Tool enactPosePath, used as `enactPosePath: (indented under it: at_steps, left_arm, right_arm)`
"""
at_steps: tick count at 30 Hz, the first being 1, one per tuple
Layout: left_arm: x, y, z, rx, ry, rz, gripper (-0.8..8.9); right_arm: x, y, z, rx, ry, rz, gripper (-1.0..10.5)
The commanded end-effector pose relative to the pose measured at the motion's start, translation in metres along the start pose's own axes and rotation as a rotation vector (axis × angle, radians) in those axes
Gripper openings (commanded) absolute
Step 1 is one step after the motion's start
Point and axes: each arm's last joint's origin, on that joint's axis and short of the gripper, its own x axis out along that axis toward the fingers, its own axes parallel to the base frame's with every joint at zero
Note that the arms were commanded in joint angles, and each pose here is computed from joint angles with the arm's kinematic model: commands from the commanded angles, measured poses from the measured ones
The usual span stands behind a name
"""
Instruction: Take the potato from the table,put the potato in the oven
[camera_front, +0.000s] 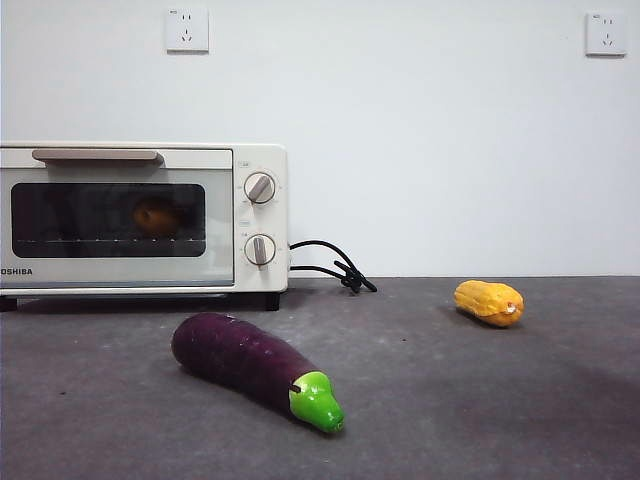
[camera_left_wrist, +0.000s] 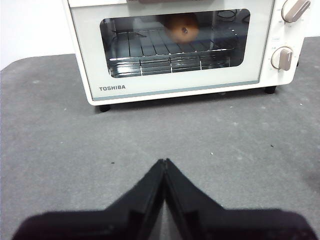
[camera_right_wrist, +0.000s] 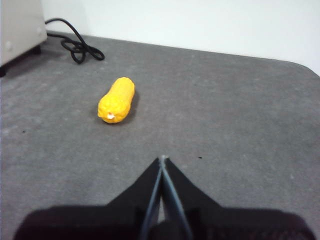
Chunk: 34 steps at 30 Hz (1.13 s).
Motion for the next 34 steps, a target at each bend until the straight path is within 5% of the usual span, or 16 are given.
enactPosePath:
  at_steps: [1, 7, 34]
  left_arm:
    - [0.0010, -0.0003, -0.0021, -0.010, -0.002, -0.005, -0.04]
    - [0.0011, -0.0003, -0.0022, -0.010, -0.001, -0.005, -0.04]
    - [0.0014, -0.0003, -0.0025, -0.011, 0.004, -0.005, -0.04]
  right_arm:
    - [0.0006, -0.0022, -0.0029, -0.016, 0.014, -0.031, 0.0]
    - [0.0006, -0.0081, -0.0038, -0.008, 0.024, -0.090, 0.0]
    - [0.0006, -0.0081, -0.0032, 0.021, 0.015, -0.083, 0.0]
